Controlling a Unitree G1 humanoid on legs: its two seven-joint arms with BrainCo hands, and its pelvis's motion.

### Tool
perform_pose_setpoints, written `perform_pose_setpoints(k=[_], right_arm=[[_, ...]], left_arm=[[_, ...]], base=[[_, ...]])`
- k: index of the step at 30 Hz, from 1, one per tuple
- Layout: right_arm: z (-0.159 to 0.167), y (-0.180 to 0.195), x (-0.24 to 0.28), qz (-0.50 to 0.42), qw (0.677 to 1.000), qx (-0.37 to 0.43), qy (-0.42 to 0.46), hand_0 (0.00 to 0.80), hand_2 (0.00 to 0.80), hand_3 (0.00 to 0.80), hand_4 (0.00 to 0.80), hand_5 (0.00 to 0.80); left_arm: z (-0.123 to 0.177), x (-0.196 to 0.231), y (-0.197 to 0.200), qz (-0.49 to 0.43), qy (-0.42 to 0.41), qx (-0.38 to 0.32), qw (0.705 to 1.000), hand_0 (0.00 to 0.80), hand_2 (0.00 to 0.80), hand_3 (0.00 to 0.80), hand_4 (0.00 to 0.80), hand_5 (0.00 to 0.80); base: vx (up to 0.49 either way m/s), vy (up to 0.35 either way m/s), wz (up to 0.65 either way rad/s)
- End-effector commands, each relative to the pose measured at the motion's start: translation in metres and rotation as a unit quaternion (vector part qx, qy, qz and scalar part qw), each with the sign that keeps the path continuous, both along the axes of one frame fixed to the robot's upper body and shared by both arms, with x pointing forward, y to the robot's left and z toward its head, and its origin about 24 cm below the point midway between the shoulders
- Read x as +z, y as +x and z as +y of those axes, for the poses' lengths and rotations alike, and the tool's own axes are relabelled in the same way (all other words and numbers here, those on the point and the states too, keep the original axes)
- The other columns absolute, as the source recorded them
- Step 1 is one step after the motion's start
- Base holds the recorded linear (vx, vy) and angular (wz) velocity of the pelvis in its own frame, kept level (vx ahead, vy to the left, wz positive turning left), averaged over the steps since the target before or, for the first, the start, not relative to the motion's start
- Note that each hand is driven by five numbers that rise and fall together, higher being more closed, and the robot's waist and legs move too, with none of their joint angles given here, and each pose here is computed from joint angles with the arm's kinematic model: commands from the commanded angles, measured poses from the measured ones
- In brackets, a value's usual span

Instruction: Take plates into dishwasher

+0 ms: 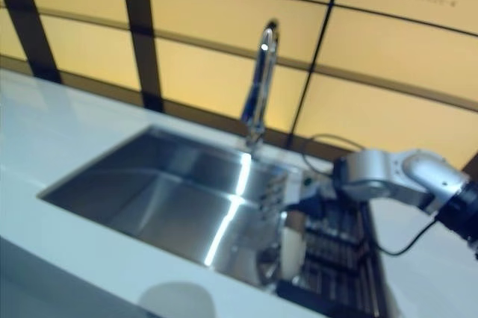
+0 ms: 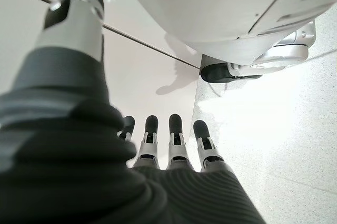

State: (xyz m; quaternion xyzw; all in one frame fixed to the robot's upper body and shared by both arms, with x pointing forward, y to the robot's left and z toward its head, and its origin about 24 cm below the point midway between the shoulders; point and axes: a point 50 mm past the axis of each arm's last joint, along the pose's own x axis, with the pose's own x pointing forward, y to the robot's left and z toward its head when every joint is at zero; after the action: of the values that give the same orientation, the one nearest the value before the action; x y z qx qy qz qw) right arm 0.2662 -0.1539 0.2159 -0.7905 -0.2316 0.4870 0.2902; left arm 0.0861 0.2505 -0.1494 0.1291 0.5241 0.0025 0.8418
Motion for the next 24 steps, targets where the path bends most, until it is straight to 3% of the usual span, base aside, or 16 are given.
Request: perform_pose_setpoints(k=[1, 24], right_arm=[[-0.009, 0.002, 0.013, -0.022, 1.0, -0.022, 0.0, 0.0, 0.0, 0.0, 0.0, 0.0], [-0.008, 0.001, -0.001, 0.006, 1.0, -0.018, 0.023, 0.0, 0.0, 0.0, 0.0, 0.0]], left_arm=[[0.016, 0.011, 0.024, -0.037, 0.017, 0.004, 0.999, 0.0, 0.0, 0.0, 0.0, 0.0], [0.017, 0.011, 0.025, -0.038, 0.019, -0.006, 0.999, 0.0, 0.0, 0.0, 0.0, 0.0]], base=[[0.0, 0.0, 0.0], [0.0, 0.0, 0.0]])
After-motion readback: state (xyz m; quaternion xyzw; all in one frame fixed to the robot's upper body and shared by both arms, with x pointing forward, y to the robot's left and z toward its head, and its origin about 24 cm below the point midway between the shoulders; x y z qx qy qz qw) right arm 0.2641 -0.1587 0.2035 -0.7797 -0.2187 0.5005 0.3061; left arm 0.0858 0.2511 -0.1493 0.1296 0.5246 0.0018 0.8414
